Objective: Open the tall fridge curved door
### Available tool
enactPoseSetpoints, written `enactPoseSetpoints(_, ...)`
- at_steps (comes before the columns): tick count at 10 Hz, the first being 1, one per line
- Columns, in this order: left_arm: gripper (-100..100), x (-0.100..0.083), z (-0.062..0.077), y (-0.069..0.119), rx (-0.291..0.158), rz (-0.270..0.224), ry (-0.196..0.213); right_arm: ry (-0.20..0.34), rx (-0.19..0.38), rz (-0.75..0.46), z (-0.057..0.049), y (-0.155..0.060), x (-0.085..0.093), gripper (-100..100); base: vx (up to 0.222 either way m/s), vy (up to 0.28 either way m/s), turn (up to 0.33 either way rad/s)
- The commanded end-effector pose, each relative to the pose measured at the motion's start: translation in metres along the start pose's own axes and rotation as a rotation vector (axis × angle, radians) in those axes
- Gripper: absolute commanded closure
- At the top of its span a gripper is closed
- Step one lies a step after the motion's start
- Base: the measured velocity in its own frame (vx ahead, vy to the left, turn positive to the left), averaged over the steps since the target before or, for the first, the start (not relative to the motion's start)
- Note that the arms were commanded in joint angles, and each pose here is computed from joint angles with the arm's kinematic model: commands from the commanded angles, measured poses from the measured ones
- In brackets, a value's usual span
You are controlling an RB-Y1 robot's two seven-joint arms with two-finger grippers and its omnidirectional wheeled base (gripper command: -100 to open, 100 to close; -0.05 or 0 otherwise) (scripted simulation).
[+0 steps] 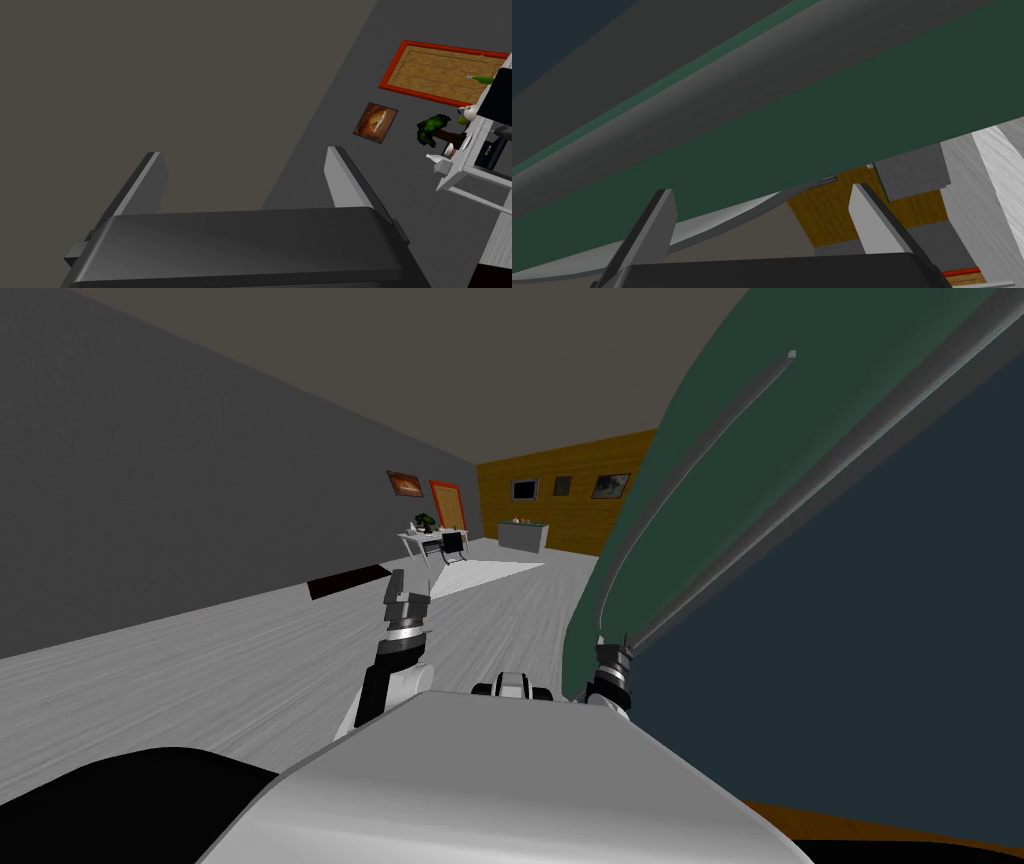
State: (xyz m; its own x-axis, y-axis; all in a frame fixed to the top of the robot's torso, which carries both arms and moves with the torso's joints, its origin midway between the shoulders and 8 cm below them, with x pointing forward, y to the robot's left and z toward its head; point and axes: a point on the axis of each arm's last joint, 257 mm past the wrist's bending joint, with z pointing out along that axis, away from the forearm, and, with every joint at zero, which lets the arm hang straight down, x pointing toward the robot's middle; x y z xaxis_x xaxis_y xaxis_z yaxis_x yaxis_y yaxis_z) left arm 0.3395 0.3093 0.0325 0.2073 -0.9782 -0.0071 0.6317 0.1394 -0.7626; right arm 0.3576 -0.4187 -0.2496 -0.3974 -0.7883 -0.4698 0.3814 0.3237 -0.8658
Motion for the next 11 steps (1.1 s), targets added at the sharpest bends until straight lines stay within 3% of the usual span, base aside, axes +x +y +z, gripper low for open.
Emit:
enactPoseSetpoints(1, 0, 0.000, 0.000, 0.000, 0.000, 0.000, 0.000, 0.026, 0.032, -0.018, 0.017, 0.001, 0.001, -100, -0.105, -0.046, 0.164)
enactPoseSetpoints(2, 0, 0.000, 0.000, 0.000, 0.000, 0.000, 0.000, 0.025, 0.041, -0.006, 0.024, 0.000, -0.005, -100, -0.098, -0.035, 0.087)
enactPoseSetpoints(3, 0, 0.000, 0.000, 0.000, 0.000, 0.000, 0.000, 0.025, 0.041, -0.006, 0.024, 0.000, -0.005, -100, -0.042, -0.016, -0.005)
enactPoseSetpoints(6, 0, 0.000, 0.000, 0.000, 0.000, 0.000, 0.000, 0.078, 0.061, -0.026, 0.040, 0.006, 0.000, -100, -0.094, -0.024, 0.142)
enactPoseSetpoints(7, 0, 0.000, 0.000, 0.000, 0.000, 0.000, 0.000, 0.075, 0.068, -0.016, 0.046, 0.004, -0.006, -100, -0.105, -0.036, 0.121)
enactPoseSetpoints(8, 0, 0.000, 0.000, 0.000, 0.000, 0.000, 0.000, 0.110, 0.068, -0.037, 0.050, 0.009, 0.002, -100, -0.116, -0.045, 0.193)
enactPoseSetpoints(9, 0, 0.000, 0.000, 0.000, 0.000, 0.000, 0.000, 0.106, 0.076, -0.027, 0.056, 0.007, -0.005, -100, -0.087, -0.040, 0.099)
enactPoseSetpoints(11, 0, 0.000, 0.000, 0.000, 0.000, 0.000, 0.000, 0.103, 0.079, -0.024, 0.057, 0.007, -0.007, -100, -0.019, -0.009, -0.016)
